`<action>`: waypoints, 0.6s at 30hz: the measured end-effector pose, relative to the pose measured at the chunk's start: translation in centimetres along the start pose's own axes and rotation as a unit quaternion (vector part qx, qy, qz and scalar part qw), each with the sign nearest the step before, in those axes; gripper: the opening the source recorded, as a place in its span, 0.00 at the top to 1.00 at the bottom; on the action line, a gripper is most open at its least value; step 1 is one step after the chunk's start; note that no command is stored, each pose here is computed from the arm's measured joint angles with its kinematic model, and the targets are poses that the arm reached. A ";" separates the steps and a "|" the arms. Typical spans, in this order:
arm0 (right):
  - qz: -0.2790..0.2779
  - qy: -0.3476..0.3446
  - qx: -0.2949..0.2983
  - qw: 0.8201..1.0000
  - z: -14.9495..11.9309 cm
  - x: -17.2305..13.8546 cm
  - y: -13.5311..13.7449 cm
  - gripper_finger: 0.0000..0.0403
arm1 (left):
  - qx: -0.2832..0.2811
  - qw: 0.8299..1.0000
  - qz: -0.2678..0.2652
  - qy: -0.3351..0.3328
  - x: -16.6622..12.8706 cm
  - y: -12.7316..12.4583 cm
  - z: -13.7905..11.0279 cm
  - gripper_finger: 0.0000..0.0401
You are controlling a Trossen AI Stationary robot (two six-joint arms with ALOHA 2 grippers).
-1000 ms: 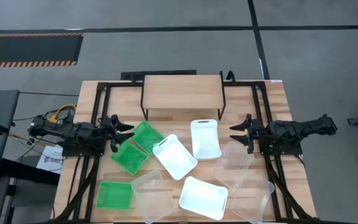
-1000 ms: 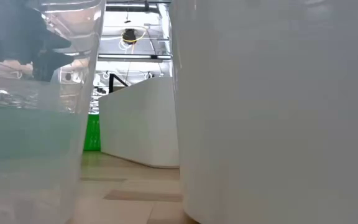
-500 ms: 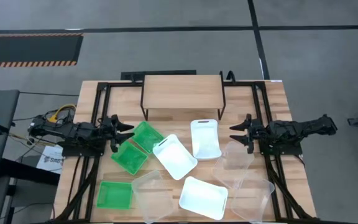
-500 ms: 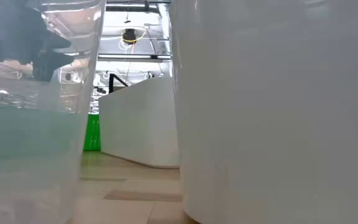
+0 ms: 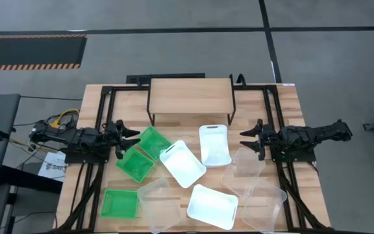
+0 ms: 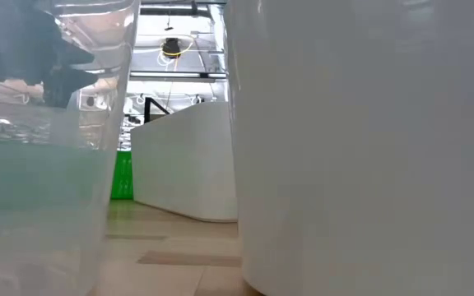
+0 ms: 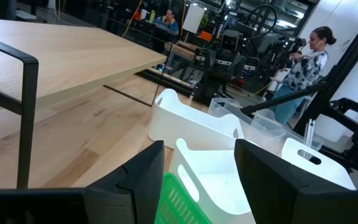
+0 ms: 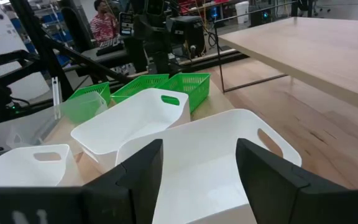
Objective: Stack baskets on shelf by color
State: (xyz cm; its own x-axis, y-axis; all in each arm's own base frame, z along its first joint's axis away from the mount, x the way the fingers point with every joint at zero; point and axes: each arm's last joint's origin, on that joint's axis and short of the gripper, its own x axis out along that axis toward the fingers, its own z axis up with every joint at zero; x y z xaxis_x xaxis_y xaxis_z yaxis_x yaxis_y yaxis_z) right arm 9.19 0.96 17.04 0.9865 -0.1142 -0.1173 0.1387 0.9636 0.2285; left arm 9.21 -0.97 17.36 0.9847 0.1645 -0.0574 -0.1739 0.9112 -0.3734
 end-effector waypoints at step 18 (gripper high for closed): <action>-0.017 -0.004 -0.048 0.999 0.0 0.0 -0.1 0.44 | -0.052 0.997 0.044 -0.031 0.0 0.2 0.2 0.54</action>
State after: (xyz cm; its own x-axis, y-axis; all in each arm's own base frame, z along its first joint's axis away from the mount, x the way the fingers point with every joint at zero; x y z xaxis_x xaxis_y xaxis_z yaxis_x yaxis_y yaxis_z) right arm 9.19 0.83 17.06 0.9822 -0.1484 -0.1148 0.1630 0.9780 0.1302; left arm 9.17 -0.67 17.49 0.9630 0.2669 -0.0385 -0.2538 0.8492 -0.4631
